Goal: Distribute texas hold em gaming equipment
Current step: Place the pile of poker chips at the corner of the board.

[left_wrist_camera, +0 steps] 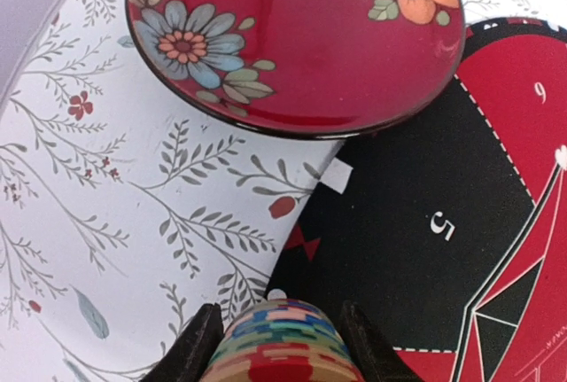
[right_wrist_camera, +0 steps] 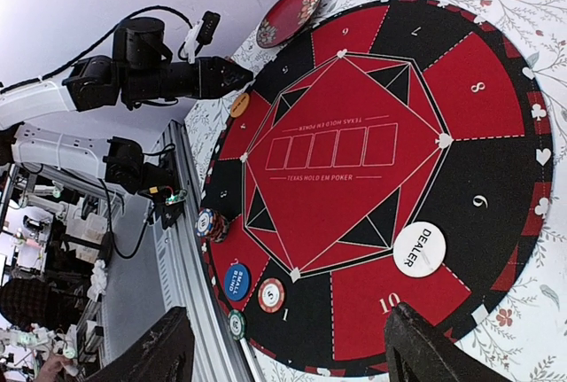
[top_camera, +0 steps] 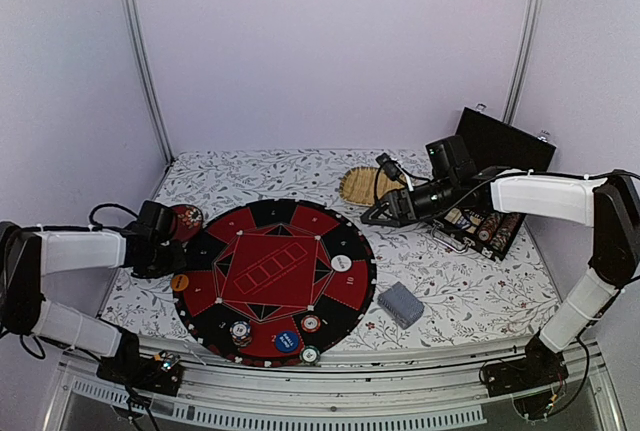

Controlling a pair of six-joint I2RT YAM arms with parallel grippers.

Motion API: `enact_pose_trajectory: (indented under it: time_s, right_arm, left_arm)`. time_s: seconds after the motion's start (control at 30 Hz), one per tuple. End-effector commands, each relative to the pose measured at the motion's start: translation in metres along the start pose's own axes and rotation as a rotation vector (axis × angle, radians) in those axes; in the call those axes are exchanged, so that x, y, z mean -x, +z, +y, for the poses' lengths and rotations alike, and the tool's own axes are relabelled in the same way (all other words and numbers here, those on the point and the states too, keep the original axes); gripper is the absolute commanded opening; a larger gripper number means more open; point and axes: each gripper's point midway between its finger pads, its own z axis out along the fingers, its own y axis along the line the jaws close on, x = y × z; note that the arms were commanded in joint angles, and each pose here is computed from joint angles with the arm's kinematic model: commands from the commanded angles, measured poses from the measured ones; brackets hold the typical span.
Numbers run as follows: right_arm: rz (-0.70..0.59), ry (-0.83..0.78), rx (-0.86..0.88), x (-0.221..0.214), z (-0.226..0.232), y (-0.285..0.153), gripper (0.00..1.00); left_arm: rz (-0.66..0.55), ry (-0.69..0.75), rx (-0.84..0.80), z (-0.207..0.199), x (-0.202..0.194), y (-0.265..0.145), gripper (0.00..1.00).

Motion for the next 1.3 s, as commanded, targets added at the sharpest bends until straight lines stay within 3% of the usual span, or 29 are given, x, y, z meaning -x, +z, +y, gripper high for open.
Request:
enact_pose_trajectory:
  time_s: [0.0, 0.23, 0.43, 0.63, 0.97, 1.27]
  right_arm:
    - [-0.008, -0.039, -0.029, 0.000, 0.001, -0.008, 0.76]
    - [-0.001, -0.040, -0.030, -0.001, -0.001, -0.007, 0.76]
    - [-0.005, -0.050, -0.036, 0.001, -0.001, -0.009, 0.76]
    - [0.000, -0.054, -0.051, 0.000, -0.003, -0.009, 0.76]
    - [0.016, -0.047, -0.049, -0.001, -0.008, -0.005, 0.76]
    - [0.017, -0.050, -0.038, 0.000, -0.005, -0.006, 0.76]
  left_arm:
    - [-0.059, -0.022, -0.040, -0.012, 0.011, -0.010, 0.00]
    - [-0.082, -0.036, 0.006, -0.002, 0.007, -0.019, 0.00]
    - [-0.087, -0.117, 0.043, 0.017, 0.015, -0.001, 0.00]
    - [-0.028, -0.193, 0.132, 0.042, -0.003, 0.018, 0.00]
    - [-0.056, -0.126, 0.102, 0.020, 0.012, 0.007, 0.00]
    - [-0.024, -0.149, 0.194, 0.038, -0.004, 0.016, 0.00]
